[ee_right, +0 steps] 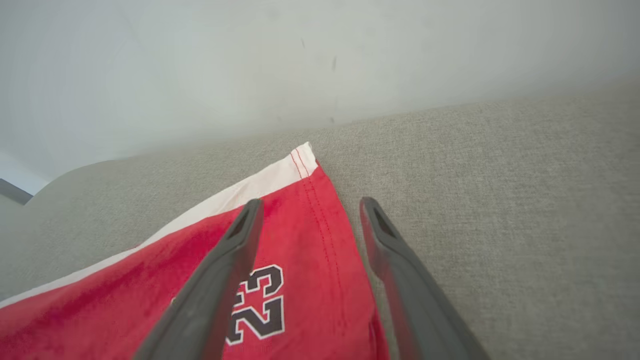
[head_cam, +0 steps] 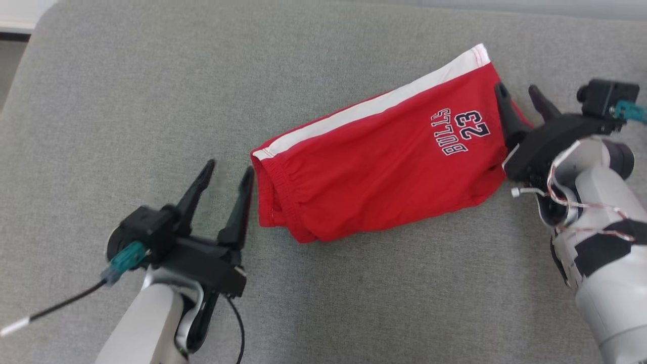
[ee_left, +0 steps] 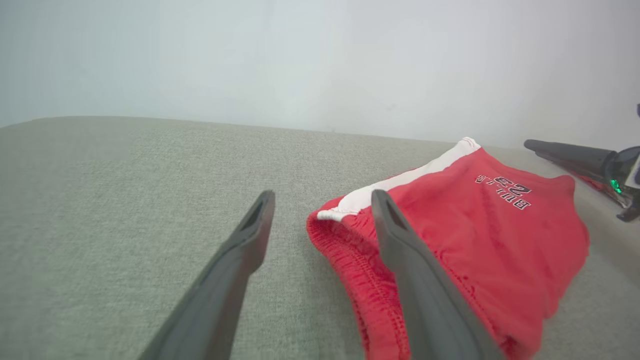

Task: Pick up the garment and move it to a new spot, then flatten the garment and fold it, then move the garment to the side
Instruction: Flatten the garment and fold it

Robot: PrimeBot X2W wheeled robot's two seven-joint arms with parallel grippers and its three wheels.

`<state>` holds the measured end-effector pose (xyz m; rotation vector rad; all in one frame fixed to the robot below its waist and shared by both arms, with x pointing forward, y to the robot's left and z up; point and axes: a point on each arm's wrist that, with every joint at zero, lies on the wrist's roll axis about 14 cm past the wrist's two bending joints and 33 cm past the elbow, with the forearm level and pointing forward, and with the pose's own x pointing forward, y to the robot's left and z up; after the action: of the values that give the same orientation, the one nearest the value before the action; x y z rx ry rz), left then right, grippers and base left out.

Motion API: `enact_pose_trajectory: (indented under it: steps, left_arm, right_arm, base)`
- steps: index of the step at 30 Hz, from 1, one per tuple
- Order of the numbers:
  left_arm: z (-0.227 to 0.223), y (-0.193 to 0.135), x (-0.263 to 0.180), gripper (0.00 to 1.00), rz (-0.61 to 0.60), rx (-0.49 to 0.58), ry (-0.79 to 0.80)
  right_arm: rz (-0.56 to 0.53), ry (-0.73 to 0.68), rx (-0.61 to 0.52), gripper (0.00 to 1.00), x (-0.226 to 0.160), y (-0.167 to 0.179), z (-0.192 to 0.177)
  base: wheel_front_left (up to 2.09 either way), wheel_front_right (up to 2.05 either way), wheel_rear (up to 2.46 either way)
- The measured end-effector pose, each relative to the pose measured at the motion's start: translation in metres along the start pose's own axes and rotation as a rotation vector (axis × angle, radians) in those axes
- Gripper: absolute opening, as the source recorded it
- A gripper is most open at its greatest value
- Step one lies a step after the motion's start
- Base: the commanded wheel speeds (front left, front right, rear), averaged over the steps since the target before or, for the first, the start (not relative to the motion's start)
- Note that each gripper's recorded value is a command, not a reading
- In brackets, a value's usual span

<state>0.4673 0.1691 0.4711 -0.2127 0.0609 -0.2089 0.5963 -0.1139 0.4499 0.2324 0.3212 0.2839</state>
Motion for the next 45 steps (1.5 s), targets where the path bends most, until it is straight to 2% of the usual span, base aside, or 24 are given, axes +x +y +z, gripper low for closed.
enact_pose_trajectory:
  steps: [8, 13, 23, 24, 25, 35, 45]
  left_arm:
    - [0.024, 0.019, -0.038, 1.00, 0.153, 0.040, -0.113]
    - [0.012, 0.025, -0.066, 1.00, 0.228, 0.046, -0.097]
    - [-0.013, 0.021, -0.093, 1.00, 0.257, 0.011, -0.027]
    - [-0.014, 0.021, -0.095, 1.00, 0.260, 0.004, -0.024]
    - [-0.016, 0.021, -0.097, 1.00, 0.264, 0.000, -0.020]
    - [-0.021, 0.017, -0.117, 1.00, 0.274, -0.013, -0.008]
    - [-0.021, -0.001, -0.112, 1.00, 0.217, -0.023, -0.012]
  right_arm:
    - [-0.033, 0.042, -0.035, 1.00, -0.035, -0.021, -0.021]
    - [-0.040, 0.077, -0.032, 1.00, -0.042, -0.022, -0.037]
    - [-0.061, 0.132, -0.017, 1.00, -0.037, -0.022, -0.059]
    - [-0.060, 0.137, -0.018, 0.42, -0.037, -0.021, -0.060]
    - [-0.057, 0.139, -0.018, 0.00, -0.037, -0.019, -0.060]
    - [-0.046, 0.044, 0.070, 0.00, -0.063, -0.006, -0.045]
    - [-0.136, 0.085, 0.146, 0.00, -0.142, -0.051, -0.084]
  base:
    - [0.00, 0.00, 0.00]
    - [0.00, 0.00, 0.00]
    - [0.00, 0.00, 0.00]
    - [0.00, 0.00, 0.00]
    - [0.00, 0.00, 0.00]
    - [0.00, 0.00, 0.00]
    - [0.00, 0.00, 0.00]
